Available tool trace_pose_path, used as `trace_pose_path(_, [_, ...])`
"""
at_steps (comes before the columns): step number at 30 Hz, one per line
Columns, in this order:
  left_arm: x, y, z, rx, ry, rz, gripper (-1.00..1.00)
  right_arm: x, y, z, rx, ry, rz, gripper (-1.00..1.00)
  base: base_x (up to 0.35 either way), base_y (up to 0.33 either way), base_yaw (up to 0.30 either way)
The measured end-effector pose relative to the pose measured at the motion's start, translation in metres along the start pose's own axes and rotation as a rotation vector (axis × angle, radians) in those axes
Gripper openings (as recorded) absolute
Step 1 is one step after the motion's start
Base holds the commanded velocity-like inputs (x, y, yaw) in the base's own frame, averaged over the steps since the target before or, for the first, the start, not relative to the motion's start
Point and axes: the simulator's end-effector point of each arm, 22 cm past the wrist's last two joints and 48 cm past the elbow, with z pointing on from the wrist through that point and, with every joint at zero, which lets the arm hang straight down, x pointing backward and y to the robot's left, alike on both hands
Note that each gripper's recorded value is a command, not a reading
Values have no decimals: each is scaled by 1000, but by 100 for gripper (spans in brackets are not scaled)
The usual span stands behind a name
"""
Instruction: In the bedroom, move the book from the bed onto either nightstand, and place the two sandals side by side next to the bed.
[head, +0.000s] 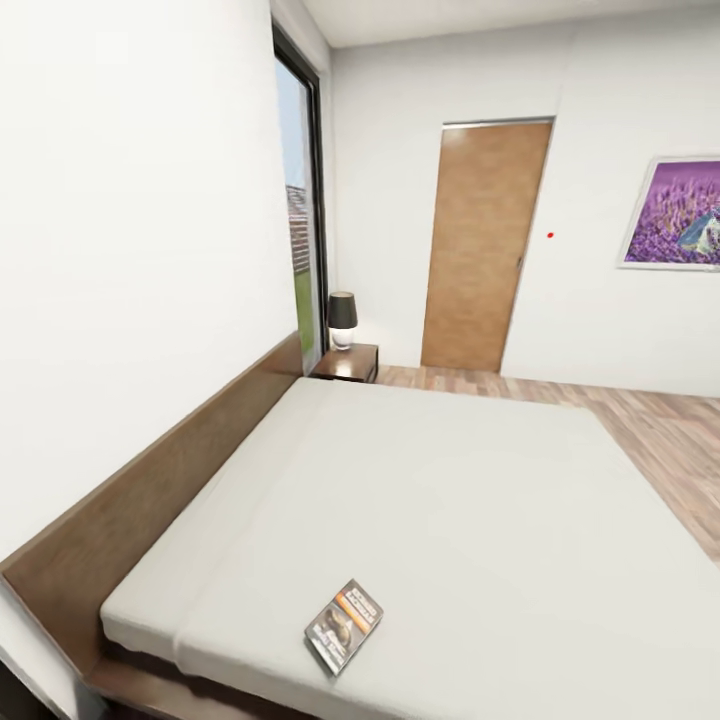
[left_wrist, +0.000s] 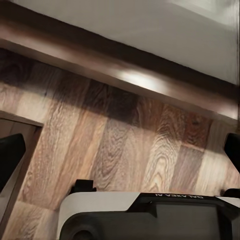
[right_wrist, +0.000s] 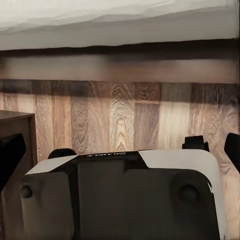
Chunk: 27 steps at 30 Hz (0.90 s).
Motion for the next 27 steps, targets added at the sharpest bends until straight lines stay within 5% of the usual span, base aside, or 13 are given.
trace_pose_path(27, [0, 0, 0, 0, 0, 0, 100, 0, 0, 0, 0, 0, 0, 100, 0, 0, -299])
